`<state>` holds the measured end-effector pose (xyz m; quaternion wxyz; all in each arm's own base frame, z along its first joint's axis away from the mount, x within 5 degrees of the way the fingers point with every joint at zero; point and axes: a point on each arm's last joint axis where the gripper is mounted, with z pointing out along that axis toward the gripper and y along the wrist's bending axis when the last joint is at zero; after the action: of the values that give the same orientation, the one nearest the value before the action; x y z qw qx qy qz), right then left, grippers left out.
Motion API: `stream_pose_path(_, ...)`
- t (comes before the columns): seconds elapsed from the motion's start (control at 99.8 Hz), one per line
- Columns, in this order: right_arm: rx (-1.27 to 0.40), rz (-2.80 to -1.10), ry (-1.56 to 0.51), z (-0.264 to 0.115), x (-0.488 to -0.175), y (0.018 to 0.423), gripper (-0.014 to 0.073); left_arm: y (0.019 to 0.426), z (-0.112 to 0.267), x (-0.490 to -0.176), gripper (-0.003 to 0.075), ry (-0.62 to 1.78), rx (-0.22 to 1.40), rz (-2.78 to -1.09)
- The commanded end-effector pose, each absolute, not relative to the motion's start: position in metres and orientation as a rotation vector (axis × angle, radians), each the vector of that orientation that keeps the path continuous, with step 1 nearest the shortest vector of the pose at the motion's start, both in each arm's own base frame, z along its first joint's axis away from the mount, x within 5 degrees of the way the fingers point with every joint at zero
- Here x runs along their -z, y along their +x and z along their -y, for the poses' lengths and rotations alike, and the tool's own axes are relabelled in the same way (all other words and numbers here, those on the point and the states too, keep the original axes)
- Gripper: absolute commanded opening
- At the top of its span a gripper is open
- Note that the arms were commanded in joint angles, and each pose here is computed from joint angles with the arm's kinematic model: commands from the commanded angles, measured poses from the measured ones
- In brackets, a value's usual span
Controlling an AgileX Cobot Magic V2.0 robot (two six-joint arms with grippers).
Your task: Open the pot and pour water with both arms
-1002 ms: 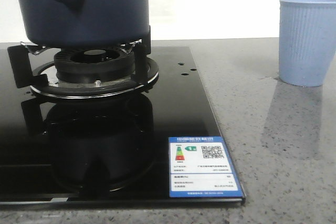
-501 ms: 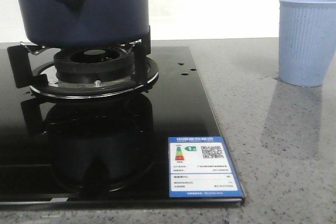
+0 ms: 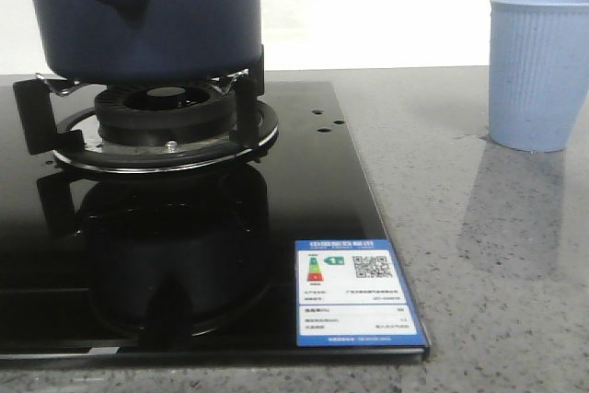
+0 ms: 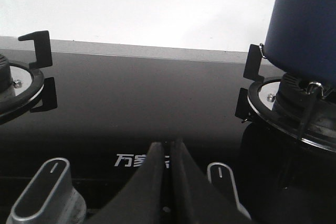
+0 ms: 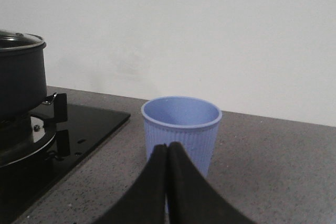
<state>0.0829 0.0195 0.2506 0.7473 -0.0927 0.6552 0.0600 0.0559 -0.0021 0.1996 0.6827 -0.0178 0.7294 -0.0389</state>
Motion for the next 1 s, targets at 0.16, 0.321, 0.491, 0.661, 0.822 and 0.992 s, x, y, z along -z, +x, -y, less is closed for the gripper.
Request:
stream_pose_path(0.16, -0.033, -1.475, -0.113, -0.008, -0.255, 0.087, -0.0061, 0.055, 0.002, -0.202, -0.0016, -0.056, 0.106, -1.556)
stream_pose_path(0.321, 0.001, -1.491, -0.091, -0.004, -0.243, 0.077, -0.0061, 0.055, 0.002, -0.202, -0.0016, -0.056, 0.106, -1.556)
stream_pose_path(0.491, 0.026, -1.438, -0.036, -0.001, -0.218, 0.061, -0.0061, 0.055, 0.002, -0.202, -0.0016, -0.056, 0.106, -1.556)
stream_pose_path(0.661, 0.025, -1.51, 0.009, 0.001, -0.203, 0.055, -0.0061, 0.055, 0.002, -0.202, -0.0016, -0.056, 0.106, -1.556)
stream_pose_path(0.822, 0.022, -1.582, 0.016, 0.001, -0.197, 0.055, -0.0061, 0.055, 0.002, -0.202, -0.0016, -0.056, 0.106, -1.556)
stream_pose_path(0.992, 0.021, -1.571, 0.016, 0.001, -0.198, 0.055, -0.0061, 0.055, 0.002, -0.202, -0.0016, -0.056, 0.106, -1.556)
